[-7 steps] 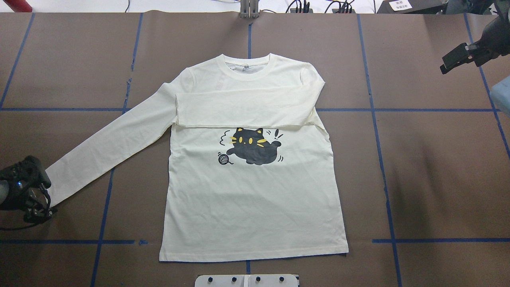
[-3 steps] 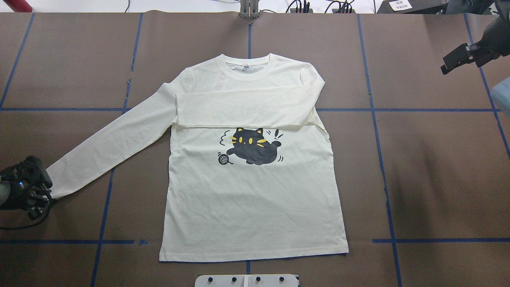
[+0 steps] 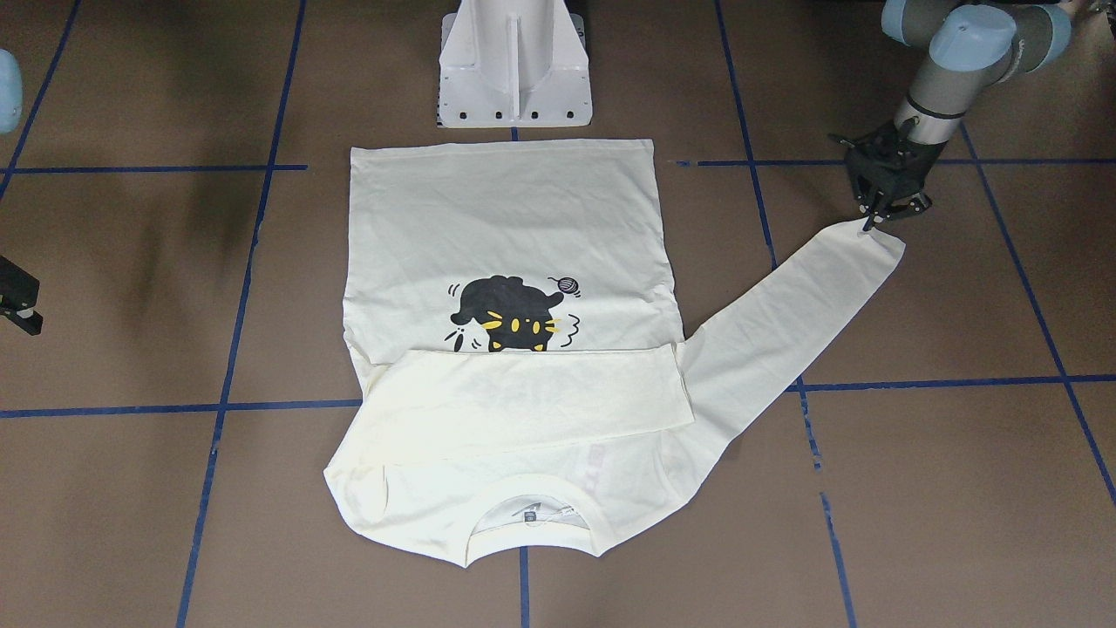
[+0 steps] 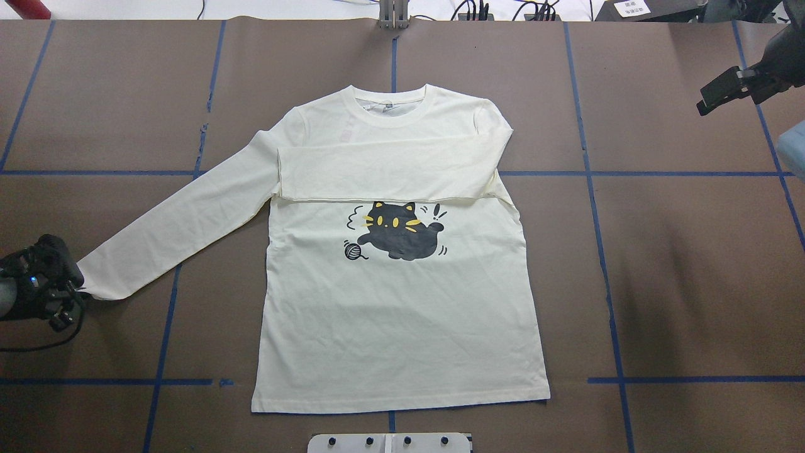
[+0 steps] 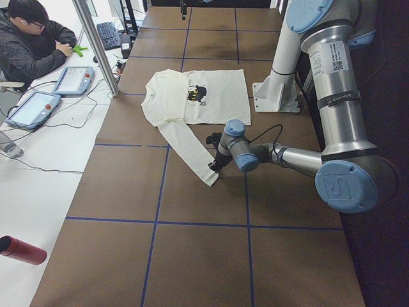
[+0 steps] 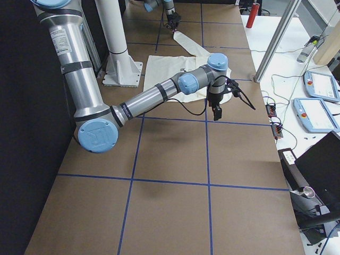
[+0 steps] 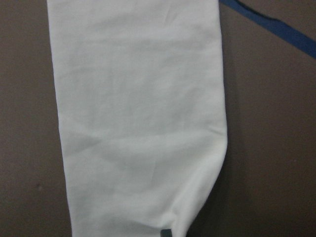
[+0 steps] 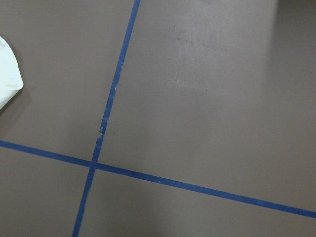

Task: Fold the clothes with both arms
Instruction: 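Lower the left gripper and grasp the cuff of the other sleeve, then lift the sleeve with the left gripper and fold it across the chest, then release the sleeve and withdraw the left gripper while the right gripper approaches the shoulder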

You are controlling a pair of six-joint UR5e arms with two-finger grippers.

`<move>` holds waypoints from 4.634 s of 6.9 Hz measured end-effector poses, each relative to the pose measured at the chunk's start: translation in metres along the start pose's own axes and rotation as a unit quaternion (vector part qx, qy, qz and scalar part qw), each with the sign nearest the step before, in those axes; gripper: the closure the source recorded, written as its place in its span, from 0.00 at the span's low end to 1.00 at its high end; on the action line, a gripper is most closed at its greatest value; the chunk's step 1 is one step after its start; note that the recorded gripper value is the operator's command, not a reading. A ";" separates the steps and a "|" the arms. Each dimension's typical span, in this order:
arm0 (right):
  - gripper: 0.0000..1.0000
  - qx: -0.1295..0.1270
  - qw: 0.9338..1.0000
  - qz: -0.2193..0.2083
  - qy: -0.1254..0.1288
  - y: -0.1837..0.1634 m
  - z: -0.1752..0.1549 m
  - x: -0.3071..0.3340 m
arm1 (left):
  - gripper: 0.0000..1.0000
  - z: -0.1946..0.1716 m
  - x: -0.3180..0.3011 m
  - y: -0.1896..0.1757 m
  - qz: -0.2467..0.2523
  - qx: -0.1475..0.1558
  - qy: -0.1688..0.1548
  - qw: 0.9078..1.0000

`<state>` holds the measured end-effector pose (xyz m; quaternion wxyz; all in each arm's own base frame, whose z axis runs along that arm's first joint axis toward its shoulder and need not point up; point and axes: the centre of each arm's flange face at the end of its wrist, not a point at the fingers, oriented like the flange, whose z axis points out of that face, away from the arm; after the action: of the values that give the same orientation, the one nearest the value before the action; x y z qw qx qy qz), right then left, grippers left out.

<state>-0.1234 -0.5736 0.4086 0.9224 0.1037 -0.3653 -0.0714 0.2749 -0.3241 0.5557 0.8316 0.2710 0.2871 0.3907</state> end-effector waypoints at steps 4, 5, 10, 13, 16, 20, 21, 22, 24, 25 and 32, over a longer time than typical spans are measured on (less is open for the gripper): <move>0.00 -0.003 1.000 0.002 0.001 0.002 0.003 0.003 | 1.00 -0.052 -0.049 -0.091 -0.041 0.077 -0.048 0.995; 0.00 -0.003 1.000 0.002 0.001 0.003 0.003 0.004 | 1.00 -0.067 -0.067 -0.130 -0.058 0.089 -0.064 0.992; 0.00 -0.002 1.000 0.007 0.003 0.004 0.001 0.010 | 1.00 -0.165 -0.077 -0.388 -0.206 0.093 -0.085 0.970; 0.00 0.000 1.000 0.009 0.005 0.003 -0.001 0.012 | 1.00 -0.174 0.003 -0.543 -0.311 0.128 -0.083 0.938; 0.00 0.001 1.000 0.011 0.006 0.003 -0.002 0.013 | 1.00 -0.152 0.106 -0.603 -0.303 0.179 -0.105 0.930; 0.00 0.002 1.000 0.013 0.010 0.002 -0.001 0.014 | 0.40 -0.066 0.174 -0.614 -0.278 0.217 -0.080 0.932; 0.00 0.002 1.000 0.013 0.011 0.002 -0.001 0.015 | 0.26 -0.058 0.185 -0.614 -0.279 0.226 -0.065 0.931; 0.00 0.002 1.000 0.013 0.012 0.002 0.000 0.015 | 0.00 -0.047 0.197 -0.614 -0.286 0.232 -0.050 0.928; 0.00 0.004 1.000 0.012 0.010 -0.001 -0.001 0.011 | 0.00 -0.038 0.206 -0.613 -0.321 0.254 -0.012 0.912; 0.00 0.005 1.000 0.011 0.008 -0.002 -0.003 0.007 | 0.00 -0.041 0.199 -0.613 -0.336 0.257 0.017 0.906; 0.04 0.043 0.999 -0.009 -0.026 -0.045 0.039 -0.182 | 0.00 -0.084 -0.062 -0.492 -0.211 0.123 0.013 0.970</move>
<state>-0.2843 -0.5850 0.3052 0.9067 0.1447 -0.3906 -0.0670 0.4275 -0.6245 0.1827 0.8518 0.2995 0.3941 0.1715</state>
